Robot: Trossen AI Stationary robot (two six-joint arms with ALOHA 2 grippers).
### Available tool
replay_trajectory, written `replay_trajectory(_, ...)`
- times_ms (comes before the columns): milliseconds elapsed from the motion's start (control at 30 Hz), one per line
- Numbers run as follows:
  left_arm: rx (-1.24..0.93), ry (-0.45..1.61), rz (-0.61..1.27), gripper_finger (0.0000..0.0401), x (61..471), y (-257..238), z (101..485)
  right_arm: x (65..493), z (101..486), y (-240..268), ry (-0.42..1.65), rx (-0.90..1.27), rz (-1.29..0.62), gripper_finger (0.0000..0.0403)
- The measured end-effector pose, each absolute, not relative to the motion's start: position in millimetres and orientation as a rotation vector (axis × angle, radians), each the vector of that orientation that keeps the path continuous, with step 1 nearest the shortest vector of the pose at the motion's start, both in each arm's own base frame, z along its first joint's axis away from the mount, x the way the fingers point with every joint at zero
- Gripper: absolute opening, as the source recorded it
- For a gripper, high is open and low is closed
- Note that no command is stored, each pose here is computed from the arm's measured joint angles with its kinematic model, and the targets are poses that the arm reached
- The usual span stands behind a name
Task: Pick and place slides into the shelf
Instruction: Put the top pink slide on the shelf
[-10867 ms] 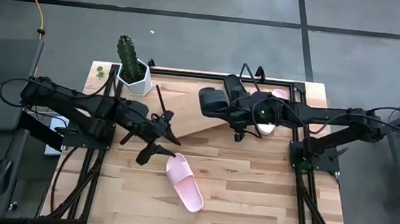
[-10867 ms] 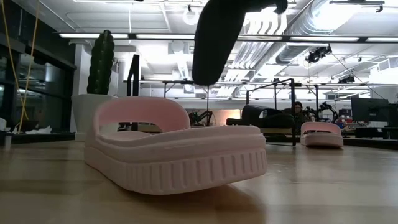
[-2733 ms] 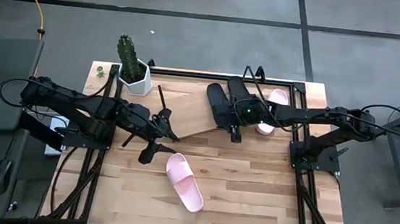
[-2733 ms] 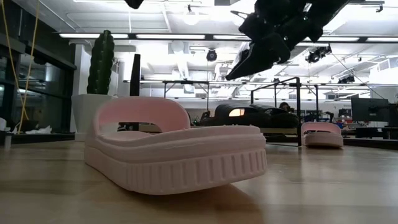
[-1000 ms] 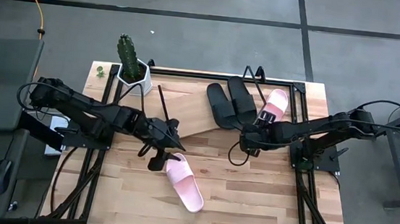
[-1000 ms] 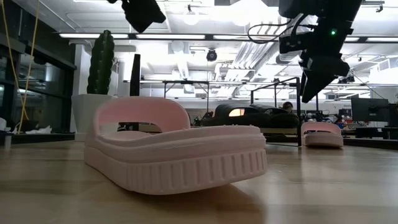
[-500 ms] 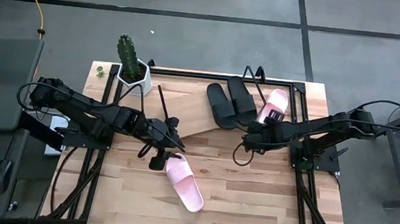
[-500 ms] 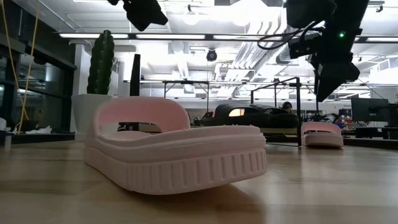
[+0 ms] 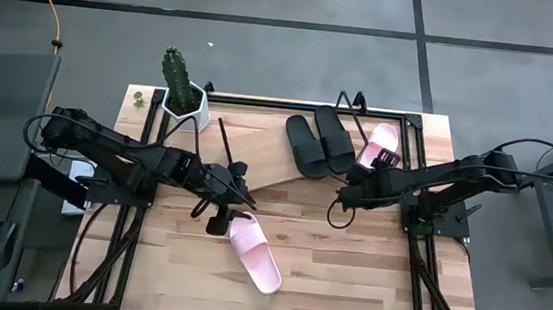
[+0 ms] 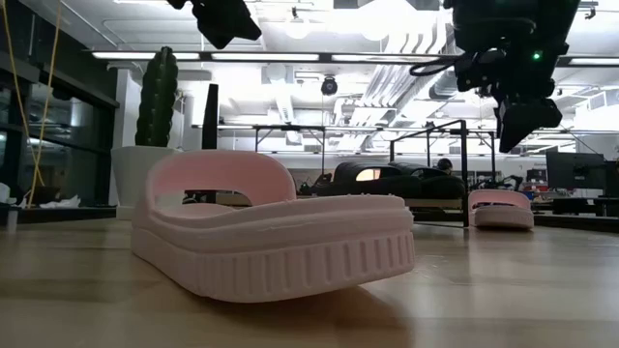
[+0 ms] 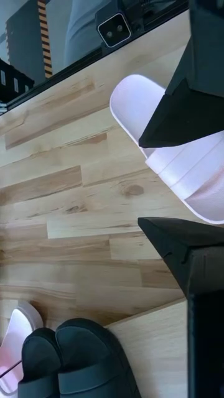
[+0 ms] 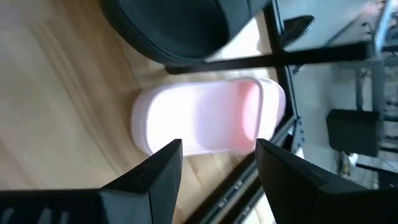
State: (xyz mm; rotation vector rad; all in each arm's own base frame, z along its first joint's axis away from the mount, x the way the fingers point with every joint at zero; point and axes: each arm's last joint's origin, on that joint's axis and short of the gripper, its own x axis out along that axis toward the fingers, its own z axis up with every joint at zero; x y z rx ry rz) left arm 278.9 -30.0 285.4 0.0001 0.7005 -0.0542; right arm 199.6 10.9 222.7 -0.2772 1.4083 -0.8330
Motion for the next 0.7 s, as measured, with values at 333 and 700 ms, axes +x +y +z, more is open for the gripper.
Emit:
replay_trajectory(333,0.0,0.701,-0.054,0.0177,278.8,-30.1,285.3,185.8,229.8,21.6,1.393,-0.378,-0.885,0.0193)
replay_trajectory(700,0.0,0.7,-0.051,0.0177,278.8,-30.0,285.5,134.3,274.7,45.2,0.936,-0.291,-0.816,0.0193)
